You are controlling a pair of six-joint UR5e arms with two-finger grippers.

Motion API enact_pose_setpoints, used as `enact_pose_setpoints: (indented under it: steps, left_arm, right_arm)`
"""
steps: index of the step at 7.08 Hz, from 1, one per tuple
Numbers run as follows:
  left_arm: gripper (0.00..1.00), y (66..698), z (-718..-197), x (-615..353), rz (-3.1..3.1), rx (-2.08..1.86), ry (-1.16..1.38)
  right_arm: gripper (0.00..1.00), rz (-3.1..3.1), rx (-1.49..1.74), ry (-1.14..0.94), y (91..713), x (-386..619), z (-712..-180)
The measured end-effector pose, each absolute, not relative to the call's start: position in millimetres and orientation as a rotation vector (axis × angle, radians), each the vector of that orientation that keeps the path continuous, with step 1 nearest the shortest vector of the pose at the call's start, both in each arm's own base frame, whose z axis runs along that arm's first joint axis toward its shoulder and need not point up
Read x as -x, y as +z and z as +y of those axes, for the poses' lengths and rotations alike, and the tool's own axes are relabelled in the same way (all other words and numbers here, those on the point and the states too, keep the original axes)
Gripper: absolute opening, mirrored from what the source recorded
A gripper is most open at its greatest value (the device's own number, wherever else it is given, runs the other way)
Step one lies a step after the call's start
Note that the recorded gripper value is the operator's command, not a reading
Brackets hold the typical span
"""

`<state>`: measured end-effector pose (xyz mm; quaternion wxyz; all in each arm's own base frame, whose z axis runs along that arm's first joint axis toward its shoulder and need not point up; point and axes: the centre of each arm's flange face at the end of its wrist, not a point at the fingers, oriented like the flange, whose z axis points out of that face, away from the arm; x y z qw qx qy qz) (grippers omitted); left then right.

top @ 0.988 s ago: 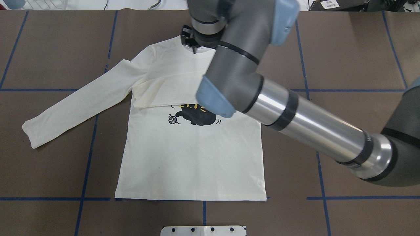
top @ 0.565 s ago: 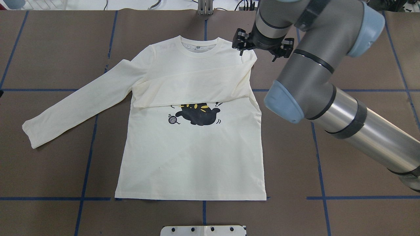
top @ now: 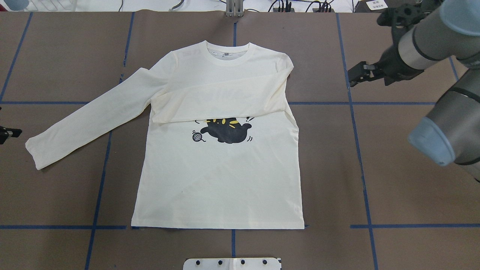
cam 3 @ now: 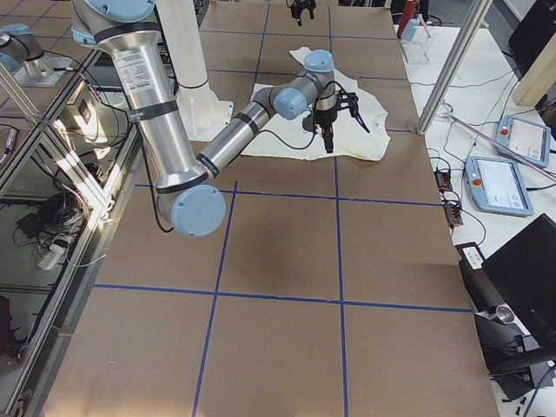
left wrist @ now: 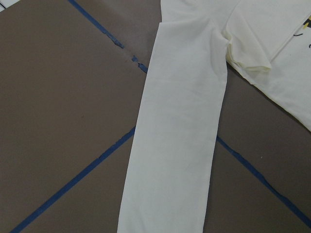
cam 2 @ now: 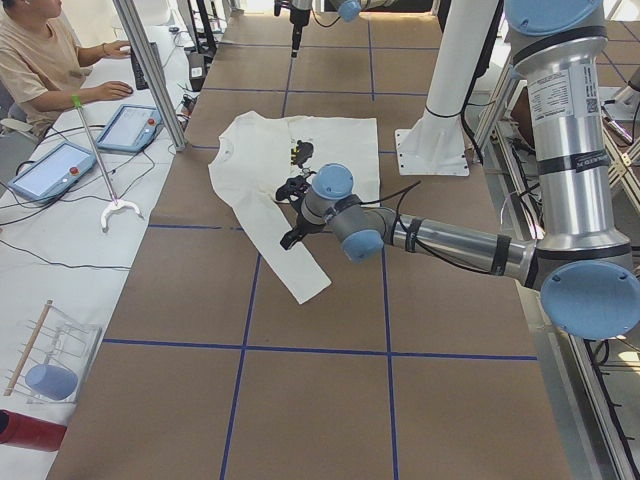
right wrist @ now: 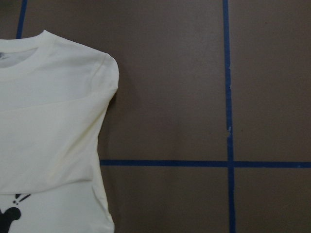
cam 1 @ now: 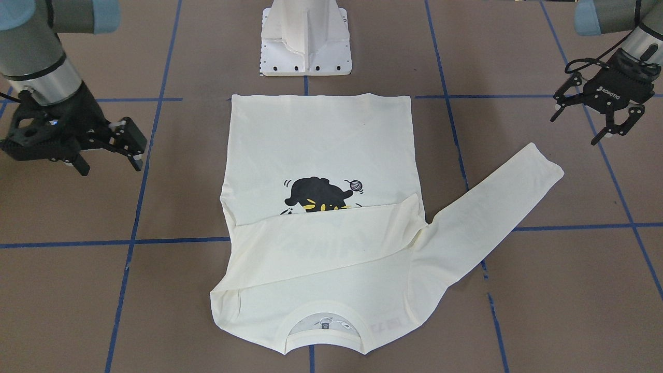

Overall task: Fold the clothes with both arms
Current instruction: 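Release the sleeve and withdraw the right gripper while the left gripper approaches the other cuff, then grasp the cuff of the sleeve nearest the left gripper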

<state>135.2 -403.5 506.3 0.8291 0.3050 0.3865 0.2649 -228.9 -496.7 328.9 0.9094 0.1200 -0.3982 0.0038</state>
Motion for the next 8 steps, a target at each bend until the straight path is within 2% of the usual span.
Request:
enact_pose_setpoints:
  steps: [2, 3, 4, 5, 8]
  left_arm:
    - [1.0, 535.4, -388.1, -162.5, 0.76, -0.623, 0.583]
    - [0.98, 554.6, -382.6, -177.2, 0.744, -0.62, 0.585]
    - [0.88, 575.6, -376.1, -192.0, 0.738, -0.623, 0.58]
    - [0.82, 592.9, -368.9, -206.1, 0.736, -0.617, 0.577]
    - [0.82, 614.1, -354.9, -229.8, 0.729, -0.591, 0.604]
  right_arm:
    - [1.0, -0.854, -0.261, -0.058, 425.5, 138.9, -459.7]
    - [1.0, -0.853, -0.264, -0.069, 454.9, 101.0, -443.4]
    - [1.0, -0.853, -0.266, -0.072, 470.9, 77.4, -432.9]
    - [1.0, -0.854, -0.267, -0.071, 477.6, 67.1, -428.2]
    - [1.0, -0.854, -0.269, -0.066, 480.5, 59.8, -426.2]
